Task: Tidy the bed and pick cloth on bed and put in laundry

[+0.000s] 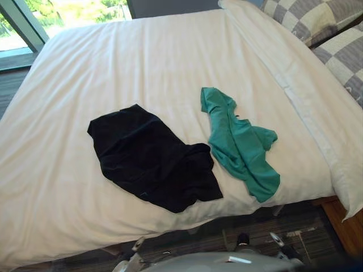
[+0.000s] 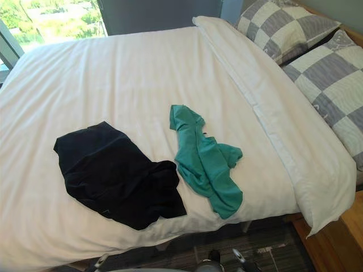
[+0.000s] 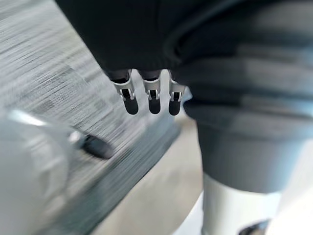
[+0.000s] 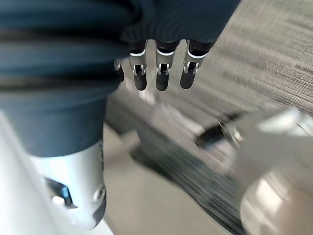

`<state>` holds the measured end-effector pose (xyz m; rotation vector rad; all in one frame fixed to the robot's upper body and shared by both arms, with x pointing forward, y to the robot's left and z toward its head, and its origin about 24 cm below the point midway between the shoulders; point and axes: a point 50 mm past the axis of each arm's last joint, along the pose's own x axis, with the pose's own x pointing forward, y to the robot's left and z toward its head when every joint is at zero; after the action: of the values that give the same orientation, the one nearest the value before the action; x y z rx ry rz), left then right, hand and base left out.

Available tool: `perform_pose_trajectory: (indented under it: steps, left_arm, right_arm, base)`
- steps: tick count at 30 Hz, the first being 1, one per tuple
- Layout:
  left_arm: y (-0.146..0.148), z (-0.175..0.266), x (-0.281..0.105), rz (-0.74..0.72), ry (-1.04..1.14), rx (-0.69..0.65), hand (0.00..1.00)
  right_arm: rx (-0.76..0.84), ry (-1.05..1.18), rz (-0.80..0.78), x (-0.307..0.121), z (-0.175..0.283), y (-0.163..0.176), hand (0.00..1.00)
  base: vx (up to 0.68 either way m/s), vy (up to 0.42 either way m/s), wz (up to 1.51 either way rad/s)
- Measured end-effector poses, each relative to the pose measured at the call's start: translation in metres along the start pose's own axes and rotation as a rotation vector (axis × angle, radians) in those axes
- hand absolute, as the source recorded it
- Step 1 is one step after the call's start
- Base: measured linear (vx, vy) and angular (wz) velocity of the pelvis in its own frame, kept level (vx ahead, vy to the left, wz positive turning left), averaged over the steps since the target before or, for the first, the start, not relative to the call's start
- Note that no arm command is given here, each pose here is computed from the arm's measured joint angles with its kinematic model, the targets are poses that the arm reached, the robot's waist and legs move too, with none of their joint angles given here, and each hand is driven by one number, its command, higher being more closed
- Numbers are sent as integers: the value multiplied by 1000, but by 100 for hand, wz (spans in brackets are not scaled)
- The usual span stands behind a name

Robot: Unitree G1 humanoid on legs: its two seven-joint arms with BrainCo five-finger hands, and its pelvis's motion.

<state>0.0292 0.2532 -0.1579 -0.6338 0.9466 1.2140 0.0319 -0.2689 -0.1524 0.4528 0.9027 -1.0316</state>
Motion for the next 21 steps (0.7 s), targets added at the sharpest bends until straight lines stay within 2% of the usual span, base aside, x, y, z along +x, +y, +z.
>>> perform_pose_trajectory:
  steps: [2, 4, 5, 8, 11, 13, 17, 19, 20, 21]
  left_arm:
    - [3, 28, 1, 25, -106, -95, 0]
    - [3, 83, -2, 23, -302, -143, 0]
    - [4, 97, -5, 24, -355, -154, 0]
    - [6, 179, -30, -10, -670, -193, 0]
    - [4, 224, -48, -26, -836, -177, 0]
    - [0, 257, -65, -54, -965, -159, 0]
    - [-28, 289, -106, -187, -1263, -44, 0]
    - [-53, 306, -153, -305, -1608, 121, 0]
    - [-61, 312, -162, -338, -1654, 177, 0]
    - [-80, 321, -180, -405, -1729, 303, 0]
  right_arm:
    - [99, -77, -38, 0, 15, -14, 0]
    - [188, -245, -84, 1, 54, -37, 0]
    - [198, -292, -92, 1, 66, -42, 0]
    - [200, -577, -71, -8, 142, -56, 0]
    - [170, -702, 11, -15, 179, -48, 0]
    - [112, -778, 93, -21, 202, -30, 0]
    - [-41, -871, 261, -35, 229, 10, 0]
    - [-104, -928, 347, -44, 245, 29, 0]
    - [-131, -941, 373, -46, 250, 35, 0]
    - [-195, -974, 434, -53, 258, 51, 0]
  base:
    - [-104, -29, -14]
    - [-70, -32, -2]
    - [-73, -29, -2]
    - [-11, -14, -8]
    - [28, -13, -7]
    - [38, -20, -5]
    - [27, -25, 3]
    - [34, -29, -9]
    - [3, -27, -16]
    - [-26, -38, -17]
